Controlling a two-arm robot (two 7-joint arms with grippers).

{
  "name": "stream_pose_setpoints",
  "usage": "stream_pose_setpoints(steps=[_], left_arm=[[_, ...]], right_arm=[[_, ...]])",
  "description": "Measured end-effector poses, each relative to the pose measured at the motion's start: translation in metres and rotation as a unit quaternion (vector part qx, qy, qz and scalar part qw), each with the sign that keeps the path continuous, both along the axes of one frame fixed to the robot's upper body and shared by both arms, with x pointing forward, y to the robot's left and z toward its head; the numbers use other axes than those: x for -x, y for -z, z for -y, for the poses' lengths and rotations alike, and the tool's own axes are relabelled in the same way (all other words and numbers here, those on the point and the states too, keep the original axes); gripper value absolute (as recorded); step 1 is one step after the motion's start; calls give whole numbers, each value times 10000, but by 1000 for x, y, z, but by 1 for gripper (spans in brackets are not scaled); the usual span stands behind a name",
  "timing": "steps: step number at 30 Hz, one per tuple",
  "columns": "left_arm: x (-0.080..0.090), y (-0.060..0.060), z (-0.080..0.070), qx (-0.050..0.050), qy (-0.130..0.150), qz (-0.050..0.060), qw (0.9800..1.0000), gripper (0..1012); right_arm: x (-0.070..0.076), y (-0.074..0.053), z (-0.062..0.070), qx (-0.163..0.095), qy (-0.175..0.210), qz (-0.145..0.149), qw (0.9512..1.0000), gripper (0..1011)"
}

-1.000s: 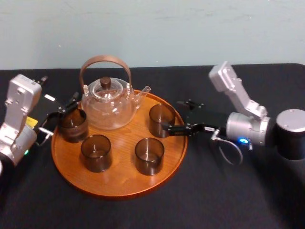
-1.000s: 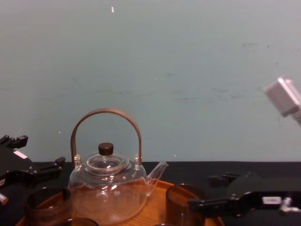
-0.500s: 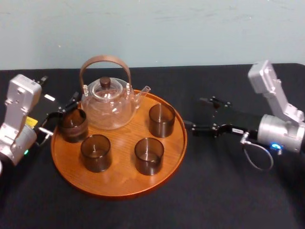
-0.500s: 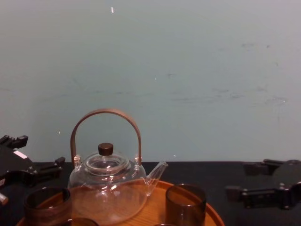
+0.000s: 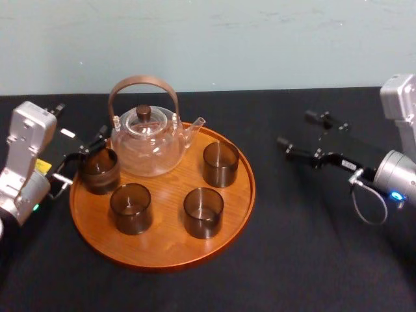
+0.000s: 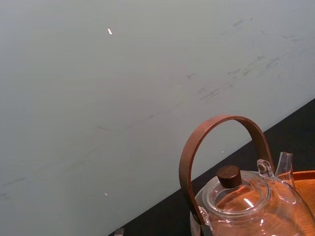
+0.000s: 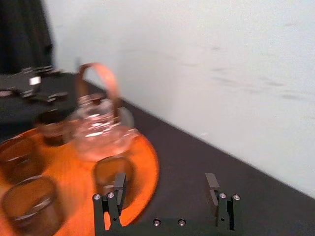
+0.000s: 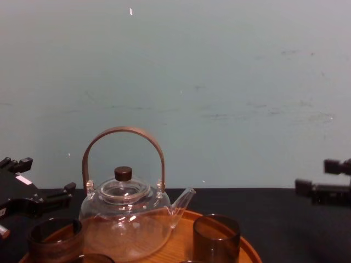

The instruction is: Pick up the glass from the table and place it on the tray.

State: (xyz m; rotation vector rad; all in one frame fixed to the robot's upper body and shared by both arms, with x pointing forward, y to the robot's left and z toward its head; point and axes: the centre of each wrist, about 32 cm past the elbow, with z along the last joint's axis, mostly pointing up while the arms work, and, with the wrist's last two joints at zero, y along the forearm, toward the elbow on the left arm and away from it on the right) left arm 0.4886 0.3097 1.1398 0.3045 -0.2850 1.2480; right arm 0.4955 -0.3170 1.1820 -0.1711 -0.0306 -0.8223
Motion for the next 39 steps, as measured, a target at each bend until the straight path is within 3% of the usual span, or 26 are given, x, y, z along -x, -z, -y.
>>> stream_pose_setpoints(steps=[6, 14, 18, 27, 39], left_arm=[[0, 0, 0, 0, 0, 0, 10000, 1001], [0, 0, 0, 0, 0, 0, 10000, 1001], [0, 0, 0, 0, 0, 0, 10000, 1001], [0, 0, 0, 0, 0, 0, 10000, 1001], [0, 0, 0, 0, 0, 0, 10000, 1001]], right_arm=[[3, 3, -2, -155, 662, 169, 9975, 1003], [6, 13, -5, -231, 1471, 289, 9884, 1003], [8, 21, -7, -175, 1688, 302, 9850, 1002], [11, 43, -11, -139, 1845, 273, 9824, 1003], [11, 56, -13, -157, 1910, 224, 9812, 1002]])
